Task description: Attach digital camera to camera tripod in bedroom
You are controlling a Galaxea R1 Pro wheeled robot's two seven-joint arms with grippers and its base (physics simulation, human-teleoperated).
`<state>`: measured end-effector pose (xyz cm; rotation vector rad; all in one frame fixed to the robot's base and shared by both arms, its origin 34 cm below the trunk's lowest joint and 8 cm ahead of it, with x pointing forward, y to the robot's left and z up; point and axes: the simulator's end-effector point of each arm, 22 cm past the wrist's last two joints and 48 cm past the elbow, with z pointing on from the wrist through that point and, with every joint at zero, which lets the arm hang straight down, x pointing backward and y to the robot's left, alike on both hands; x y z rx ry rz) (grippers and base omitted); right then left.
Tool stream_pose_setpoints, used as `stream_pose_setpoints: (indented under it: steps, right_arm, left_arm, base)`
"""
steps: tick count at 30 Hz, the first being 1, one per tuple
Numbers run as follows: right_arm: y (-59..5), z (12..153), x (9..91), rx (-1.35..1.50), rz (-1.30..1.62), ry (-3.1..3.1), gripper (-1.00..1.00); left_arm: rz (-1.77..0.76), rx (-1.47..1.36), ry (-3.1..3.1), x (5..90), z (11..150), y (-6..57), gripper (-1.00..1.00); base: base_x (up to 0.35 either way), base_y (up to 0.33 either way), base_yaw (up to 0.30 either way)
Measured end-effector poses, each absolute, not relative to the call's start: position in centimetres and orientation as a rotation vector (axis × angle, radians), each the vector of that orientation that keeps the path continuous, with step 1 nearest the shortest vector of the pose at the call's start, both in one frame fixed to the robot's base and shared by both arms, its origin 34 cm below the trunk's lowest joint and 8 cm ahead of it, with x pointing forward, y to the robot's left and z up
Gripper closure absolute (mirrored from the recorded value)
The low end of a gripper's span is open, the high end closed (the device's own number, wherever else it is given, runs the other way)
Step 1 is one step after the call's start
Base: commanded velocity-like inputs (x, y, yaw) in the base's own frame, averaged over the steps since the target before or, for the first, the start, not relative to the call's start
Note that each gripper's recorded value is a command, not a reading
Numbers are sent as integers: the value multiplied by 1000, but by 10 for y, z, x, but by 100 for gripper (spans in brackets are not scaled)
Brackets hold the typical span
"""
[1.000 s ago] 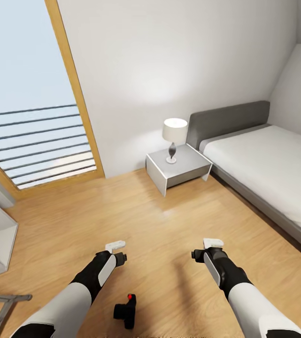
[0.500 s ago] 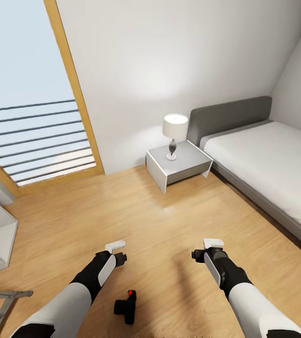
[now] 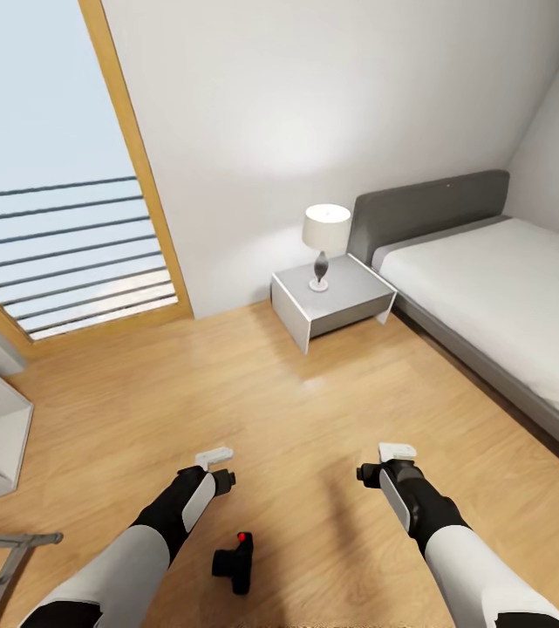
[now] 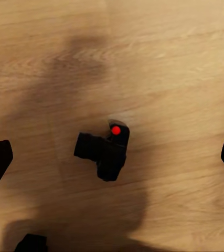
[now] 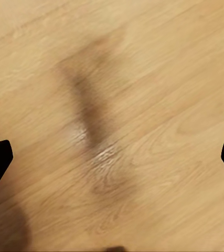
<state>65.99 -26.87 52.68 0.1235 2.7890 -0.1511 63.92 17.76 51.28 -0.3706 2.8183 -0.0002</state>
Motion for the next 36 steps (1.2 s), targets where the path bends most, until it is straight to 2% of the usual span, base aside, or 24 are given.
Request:
stream_pose_setpoints:
  steps: [36]
  right_arm:
    - [-271, 497, 642, 116, -162, 2847, -100]
  left_arm:
    - [16, -370, 2891, 613, 480, 178, -100]
  base:
    - [0, 0, 0]
